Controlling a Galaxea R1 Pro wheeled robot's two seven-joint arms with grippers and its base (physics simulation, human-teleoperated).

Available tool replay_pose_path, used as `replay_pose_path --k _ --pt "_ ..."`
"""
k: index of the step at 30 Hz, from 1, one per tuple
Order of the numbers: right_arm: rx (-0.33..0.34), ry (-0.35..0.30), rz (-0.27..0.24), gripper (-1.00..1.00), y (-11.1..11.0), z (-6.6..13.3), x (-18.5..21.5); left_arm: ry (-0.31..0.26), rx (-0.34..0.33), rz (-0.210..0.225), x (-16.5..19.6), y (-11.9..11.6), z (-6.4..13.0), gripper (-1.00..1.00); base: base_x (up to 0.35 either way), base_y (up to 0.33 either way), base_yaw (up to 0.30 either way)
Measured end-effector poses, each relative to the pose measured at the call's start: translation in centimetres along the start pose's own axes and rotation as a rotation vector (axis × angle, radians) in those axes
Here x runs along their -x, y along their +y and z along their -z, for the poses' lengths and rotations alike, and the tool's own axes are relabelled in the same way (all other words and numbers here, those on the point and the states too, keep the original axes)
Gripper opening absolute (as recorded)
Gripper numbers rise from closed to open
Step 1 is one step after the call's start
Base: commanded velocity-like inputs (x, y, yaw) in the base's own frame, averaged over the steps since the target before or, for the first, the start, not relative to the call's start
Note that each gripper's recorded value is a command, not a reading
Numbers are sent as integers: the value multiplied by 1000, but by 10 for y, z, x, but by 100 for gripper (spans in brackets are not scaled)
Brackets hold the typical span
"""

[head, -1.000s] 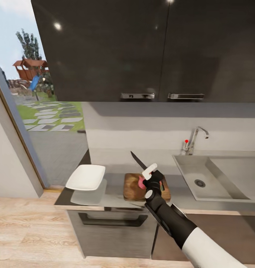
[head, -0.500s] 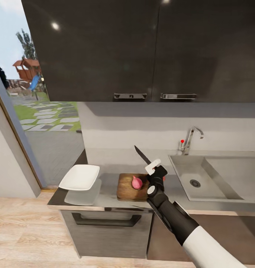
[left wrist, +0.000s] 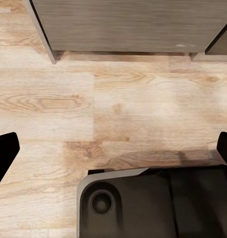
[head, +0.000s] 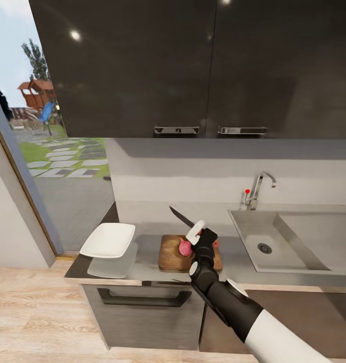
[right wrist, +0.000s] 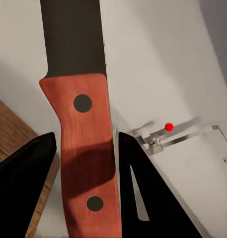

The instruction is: In the kitchen, take the Vidalia onion out of the sink, dice it on the chopping board with the paring knife, put the diced onion into the bowl on the countertop, then place both the paring knife and the chopping board into the sink.

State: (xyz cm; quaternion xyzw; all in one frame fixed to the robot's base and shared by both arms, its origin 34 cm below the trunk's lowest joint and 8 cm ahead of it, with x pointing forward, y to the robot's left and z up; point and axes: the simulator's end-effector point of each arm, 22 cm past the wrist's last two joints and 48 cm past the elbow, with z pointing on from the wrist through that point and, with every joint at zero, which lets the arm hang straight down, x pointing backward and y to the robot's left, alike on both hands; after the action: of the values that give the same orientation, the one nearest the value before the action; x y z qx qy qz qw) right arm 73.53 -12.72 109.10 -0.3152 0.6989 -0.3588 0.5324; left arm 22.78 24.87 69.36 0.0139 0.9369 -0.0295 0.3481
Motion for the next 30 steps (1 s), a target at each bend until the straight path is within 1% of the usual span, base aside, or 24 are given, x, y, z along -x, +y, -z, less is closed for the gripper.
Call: replay_pose_path --k 6,9,11,14,18,24,26,28,30 --pt "-1 2 18 -100 2 2 1 6 0 1 -3 0 1 100 0 -1 0" --pt "-20 -15 50 -100 0 4 6 8 -1 0 -3 -1 1 100 0 -81 0" --pt "-39 -24 81 -100 -2 5 8 8 -2 1 -4 -2 1 100 0 -172 0" --pt "-53 -18 106 -100 -4 6 8 9 -3 2 -4 -3 1 100 0 -205 0" --pt "-58 -12 117 -100 -5 6 7 11 -3 3 -4 -3 1 100 0 -114 0" --pt "-51 -3 127 -100 -1 6 4 16 -3 3 -7 -3 2 100 0 -11 0" --pt "-40 0 131 -100 6 7 5 16 -3 3 -7 -3 2 100 0 -1 0" --pt "-26 -5 147 -100 16 9 8 16 -3 3 -7 -3 2 100 0 0 0" --pt "-1 -17 190 -100 35 14 10 16 -3 3 -7 -3 2 100 0 0 0"
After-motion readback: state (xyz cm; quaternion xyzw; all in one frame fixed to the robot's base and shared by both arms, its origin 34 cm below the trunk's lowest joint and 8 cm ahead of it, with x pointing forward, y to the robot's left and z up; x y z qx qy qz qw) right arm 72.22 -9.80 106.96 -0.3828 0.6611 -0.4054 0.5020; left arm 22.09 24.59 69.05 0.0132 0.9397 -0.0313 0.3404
